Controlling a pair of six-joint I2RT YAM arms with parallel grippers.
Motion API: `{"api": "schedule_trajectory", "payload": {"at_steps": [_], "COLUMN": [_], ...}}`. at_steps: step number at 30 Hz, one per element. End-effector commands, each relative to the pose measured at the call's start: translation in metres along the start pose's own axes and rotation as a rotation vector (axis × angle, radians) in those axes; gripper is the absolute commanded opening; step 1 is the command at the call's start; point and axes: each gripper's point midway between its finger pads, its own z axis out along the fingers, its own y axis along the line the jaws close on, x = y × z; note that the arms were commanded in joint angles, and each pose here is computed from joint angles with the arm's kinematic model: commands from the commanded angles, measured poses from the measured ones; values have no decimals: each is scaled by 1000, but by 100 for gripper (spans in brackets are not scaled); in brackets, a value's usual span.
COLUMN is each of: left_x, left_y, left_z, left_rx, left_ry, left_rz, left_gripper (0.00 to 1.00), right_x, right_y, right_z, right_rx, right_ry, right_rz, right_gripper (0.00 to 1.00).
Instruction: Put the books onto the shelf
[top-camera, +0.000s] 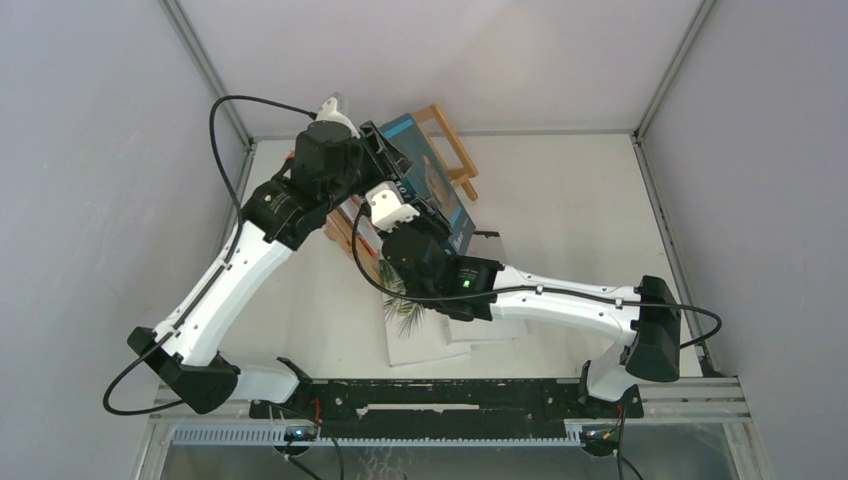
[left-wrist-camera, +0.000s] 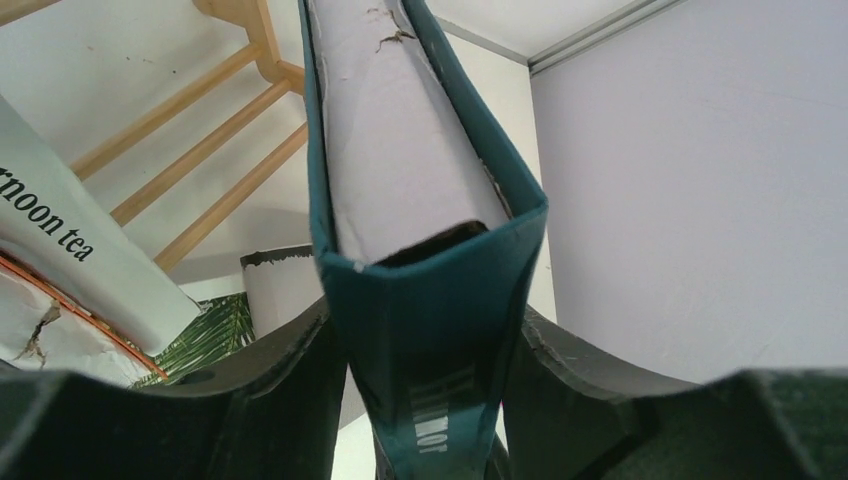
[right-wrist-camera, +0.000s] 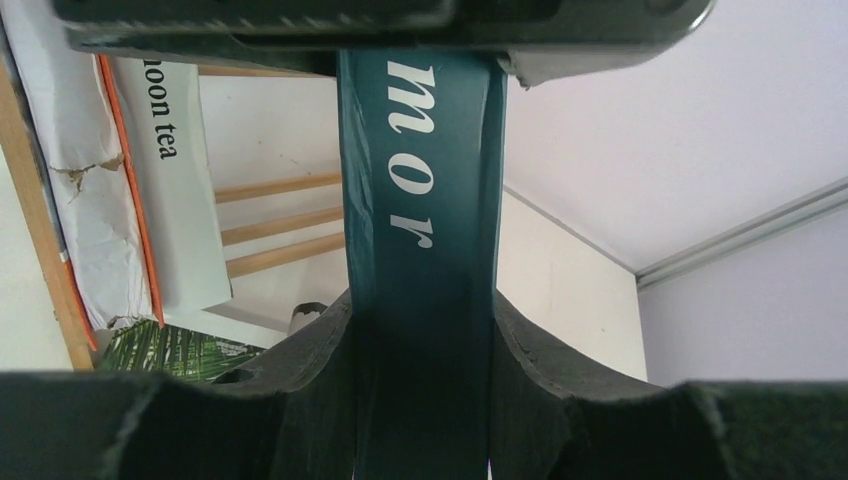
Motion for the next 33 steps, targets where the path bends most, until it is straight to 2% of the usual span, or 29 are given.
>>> {"api": "schedule_trajectory", "payload": {"at_steps": [1, 7, 18, 33], "left_x": [-50, -63, -88, -108], "left_y": [-34, -24, -2, 26], "left_z": [-41, -49, -70, -103], "left_rx": [124, 100, 47, -24], "left_ry": [-149, -188, -285, -406], "left_rz": [-24, -32, -58, -86], "left_gripper": [59, 61, 63, 63], "right_x": [-16, -16, -18, -34], "right_y": [-23, -29, -34, -34], "right_z": [-4, -1, 7, 53], "right_rx": [2, -18, -52, -140], "right_ry": [-40, -48, -64, -140], "right_rz": [124, 160, 213, 319], "right_gripper": [29, 25, 23, 23]}}
